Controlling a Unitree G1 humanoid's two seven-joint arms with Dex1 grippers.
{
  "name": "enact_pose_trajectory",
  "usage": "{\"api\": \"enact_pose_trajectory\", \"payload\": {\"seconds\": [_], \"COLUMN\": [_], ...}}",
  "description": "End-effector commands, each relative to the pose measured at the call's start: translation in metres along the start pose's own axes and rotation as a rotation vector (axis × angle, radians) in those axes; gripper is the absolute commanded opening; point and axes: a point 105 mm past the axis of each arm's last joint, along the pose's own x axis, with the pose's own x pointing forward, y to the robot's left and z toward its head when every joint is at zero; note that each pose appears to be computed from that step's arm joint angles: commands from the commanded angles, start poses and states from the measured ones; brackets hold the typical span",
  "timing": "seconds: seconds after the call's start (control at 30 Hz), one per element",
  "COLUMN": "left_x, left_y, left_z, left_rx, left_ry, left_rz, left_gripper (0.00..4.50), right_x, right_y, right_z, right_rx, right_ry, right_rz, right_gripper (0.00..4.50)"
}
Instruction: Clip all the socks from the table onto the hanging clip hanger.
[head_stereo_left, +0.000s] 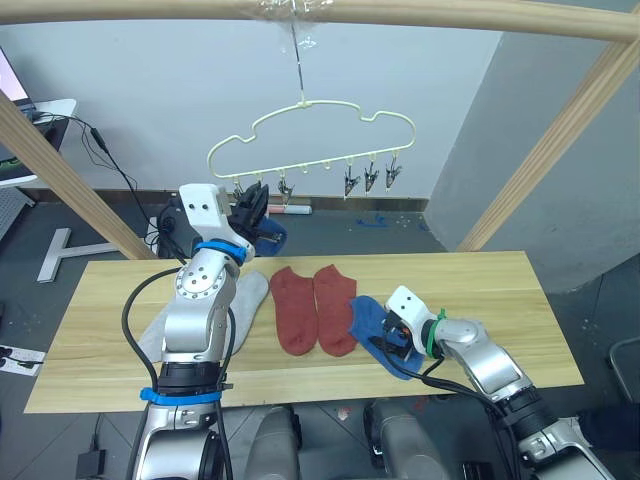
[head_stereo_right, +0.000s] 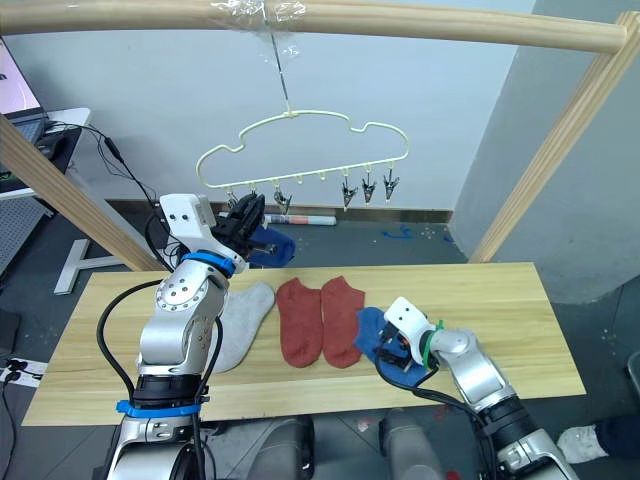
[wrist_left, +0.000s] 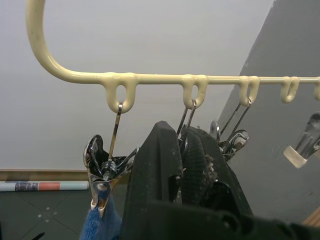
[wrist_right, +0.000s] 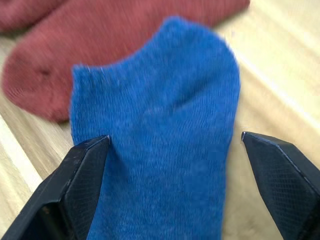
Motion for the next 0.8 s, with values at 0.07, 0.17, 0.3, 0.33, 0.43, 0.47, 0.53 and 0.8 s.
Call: {"api": "enact_pose_trajectory", "payload": {"seconds": [0.07,0.17,0.3,0.33,0.43,0.47,0.53,0.8], "left_x": [-0.001,0.000,0.000,0.000,-0.001,-0.001,-0.001,-0.001], "left_y": [0.005,0.005,0.004,0.004,0.004,0.004,0.004,0.007], "left_z": [0.008,0.009,0.009,0.008,0.007,0.007,0.006,0.005], "left_rx": [0.018,0.020,0.018,0.018,0.014,0.013,0.008,-0.326], "left_ry": [-0.022,-0.025,-0.027,-0.026,-0.024,-0.024,-0.020,0.046], "left_rz": [0.014,0.013,0.014,0.015,0.016,0.016,0.014,-0.054], "left_gripper": [0.08,0.08,0.08,0.08,0.08,0.08,0.08,0.08], "right_x": [0.006,0.008,0.007,0.007,0.004,0.003,0.001,-0.016], "right_y": [0.007,0.004,0.001,0.000,-0.001,-0.002,-0.004,-0.005], "right_z": [-0.004,-0.009,-0.014,-0.015,-0.018,-0.019,-0.020,0.034], "right_rx": [0.069,0.046,-0.008,-0.019,-0.063,-0.077,-0.111,-0.261], "right_ry": [0.009,0.031,0.044,0.045,0.052,0.051,0.049,-0.132], "right_rz": [0.011,-0.013,-0.015,-0.012,-0.001,0.000,0.001,0.085], "right_gripper": [4.42,3.80,2.45,2.06,0.98,0.68,0.05,0.05]}}
